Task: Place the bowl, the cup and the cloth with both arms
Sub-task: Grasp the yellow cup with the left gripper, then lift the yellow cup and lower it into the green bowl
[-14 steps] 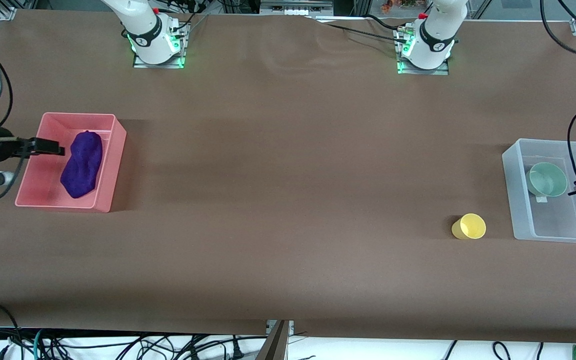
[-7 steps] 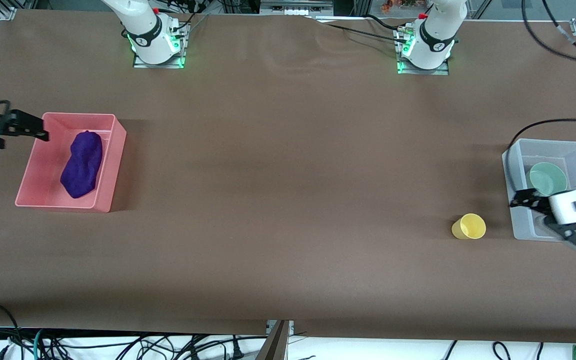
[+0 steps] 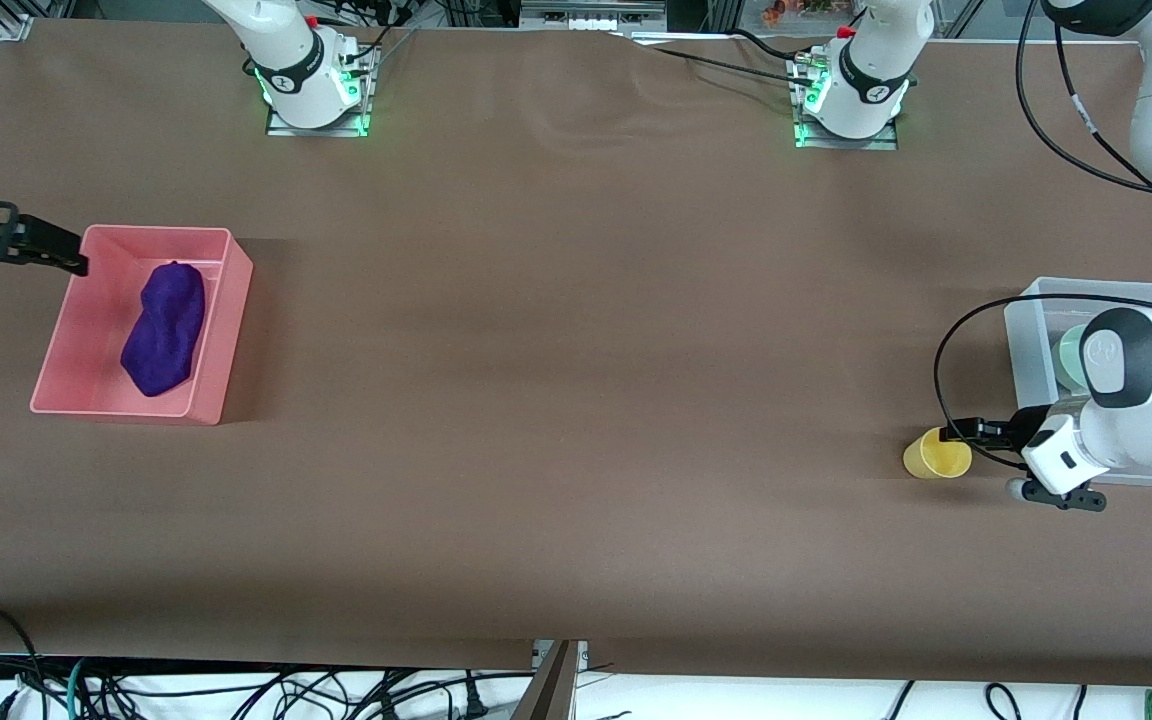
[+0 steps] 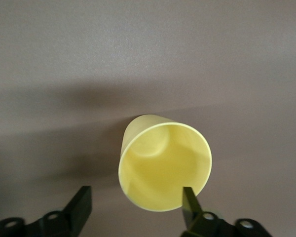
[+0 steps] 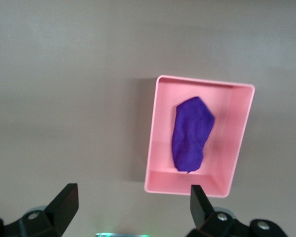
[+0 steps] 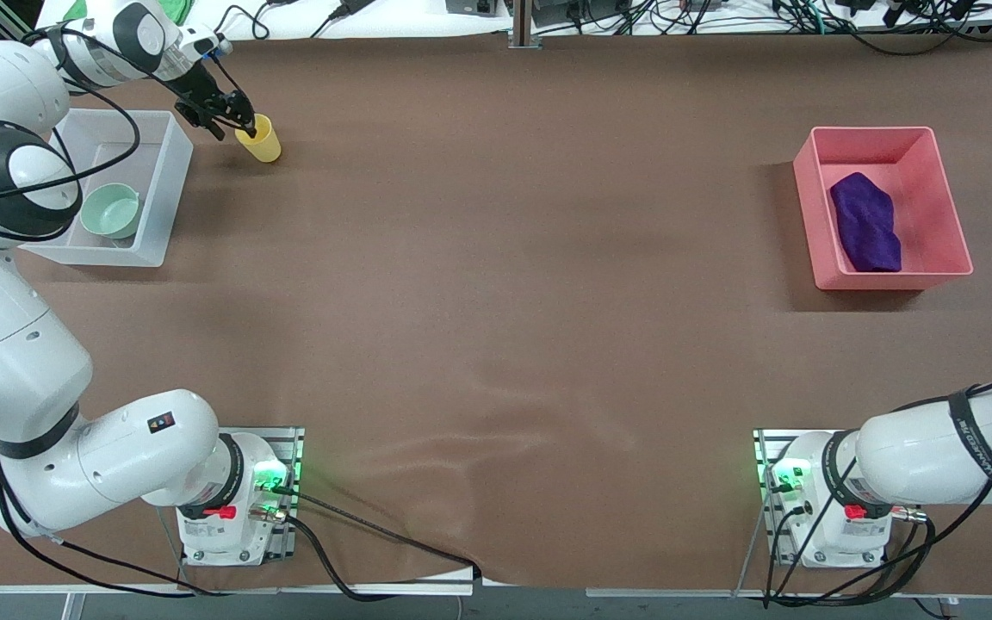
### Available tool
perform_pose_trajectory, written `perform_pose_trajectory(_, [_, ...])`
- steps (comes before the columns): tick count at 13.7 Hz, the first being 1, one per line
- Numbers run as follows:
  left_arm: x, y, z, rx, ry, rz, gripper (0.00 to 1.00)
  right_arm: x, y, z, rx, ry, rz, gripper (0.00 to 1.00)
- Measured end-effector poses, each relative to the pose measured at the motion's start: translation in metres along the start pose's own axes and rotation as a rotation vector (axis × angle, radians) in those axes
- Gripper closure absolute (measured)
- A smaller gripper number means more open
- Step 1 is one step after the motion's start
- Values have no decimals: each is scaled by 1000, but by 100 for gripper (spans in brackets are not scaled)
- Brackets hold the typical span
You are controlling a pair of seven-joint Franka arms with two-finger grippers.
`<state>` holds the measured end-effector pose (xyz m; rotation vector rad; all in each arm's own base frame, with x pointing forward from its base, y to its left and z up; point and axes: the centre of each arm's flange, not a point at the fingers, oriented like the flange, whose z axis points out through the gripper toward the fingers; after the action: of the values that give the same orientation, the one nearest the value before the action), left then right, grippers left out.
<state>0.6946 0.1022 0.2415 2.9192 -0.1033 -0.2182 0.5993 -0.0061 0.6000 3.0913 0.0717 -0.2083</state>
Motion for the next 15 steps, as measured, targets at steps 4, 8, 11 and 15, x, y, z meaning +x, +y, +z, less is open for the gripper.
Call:
perform_pose_trajectory(4, [3,-1,24,-15,-15,-22,71,0,-11,8,2,-29,20,0])
perform_pose_trajectory(8, [6,-3,23,-15,-2,-29,96,1,-11,10,2,-34,25,0])
perform_pose_trajectory(11, [-3,0,-20,-9,-72,-28,96,4,-10,15,2,-42,25,0])
perform_pose_trajectory(15, [-37,-9,-111,209,-208,42,96,6,-10,19,2,-47,25,0])
